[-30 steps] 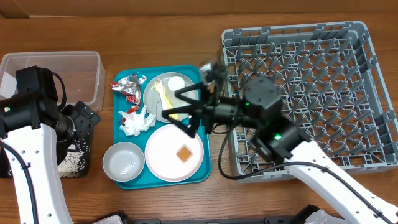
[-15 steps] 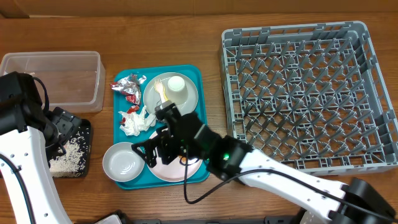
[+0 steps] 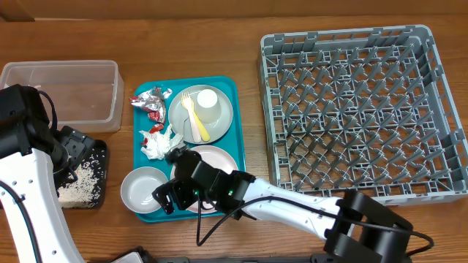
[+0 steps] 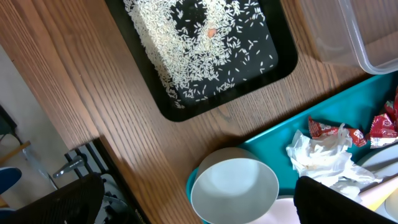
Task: Sort waste into correct bins and load items into the dishwasher rack
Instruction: 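Reach the right gripper over the teal tray to the grey bowl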
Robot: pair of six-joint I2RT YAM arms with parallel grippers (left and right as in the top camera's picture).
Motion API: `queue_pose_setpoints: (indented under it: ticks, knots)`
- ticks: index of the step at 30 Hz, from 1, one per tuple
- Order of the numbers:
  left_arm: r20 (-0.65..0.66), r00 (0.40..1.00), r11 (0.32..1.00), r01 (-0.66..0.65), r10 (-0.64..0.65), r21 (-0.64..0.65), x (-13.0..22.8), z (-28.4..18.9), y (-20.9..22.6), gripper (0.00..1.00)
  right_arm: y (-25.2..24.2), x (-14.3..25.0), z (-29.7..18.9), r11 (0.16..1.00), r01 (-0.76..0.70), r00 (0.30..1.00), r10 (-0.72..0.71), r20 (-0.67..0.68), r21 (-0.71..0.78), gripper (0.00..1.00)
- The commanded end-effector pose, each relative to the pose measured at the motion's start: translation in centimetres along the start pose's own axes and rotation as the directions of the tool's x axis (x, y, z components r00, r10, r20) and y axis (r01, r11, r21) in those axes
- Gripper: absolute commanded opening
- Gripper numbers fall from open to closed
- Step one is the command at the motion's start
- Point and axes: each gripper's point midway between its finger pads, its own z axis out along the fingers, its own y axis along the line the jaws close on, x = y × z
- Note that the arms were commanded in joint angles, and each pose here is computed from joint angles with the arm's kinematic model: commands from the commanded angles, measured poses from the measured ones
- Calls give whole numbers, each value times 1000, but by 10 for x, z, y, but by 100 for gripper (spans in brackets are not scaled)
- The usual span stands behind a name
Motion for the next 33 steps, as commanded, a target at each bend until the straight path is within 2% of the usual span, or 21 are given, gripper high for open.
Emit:
queue_pose_setpoints:
  ticks: [1, 9, 14, 20, 25, 29, 33]
  knots:
    - [15, 1000, 1000, 18, -18, -15, -3, 0, 4, 100, 8, -13, 0, 1000, 5, 1000, -5, 25, -4, 100]
    - [14, 1000, 1000, 18, -18, -16, -2, 0, 4, 100, 15, 0, 12, 999, 46, 999, -46, -13, -22, 100]
    - [5, 1000, 1000, 17, -17, -14, 0, 0, 4, 100, 14, 7, 25, 999, 48, 998, -48, -39, -11, 92]
    - [5, 1000, 1000, 17, -17, -14, 0, 0, 4, 100, 7, 11, 41, 999, 46, 995, -43, -90, 30, 89]
    - [5, 1000, 1000, 17, -17, -14, 0, 0, 4, 100, 7, 2, 40, 997, 58, 996, -54, -67, 53, 77]
    - [5, 1000, 1000, 17, -17, -14, 0, 0, 4, 100, 5, 4, 40, 997, 57, 996, -53, -74, 57, 61]
    - [6, 1000, 1000, 17, -17, -14, -1, 0, 4, 100, 2, 11, 46, 997, 51, 994, -46, -99, 56, 54]
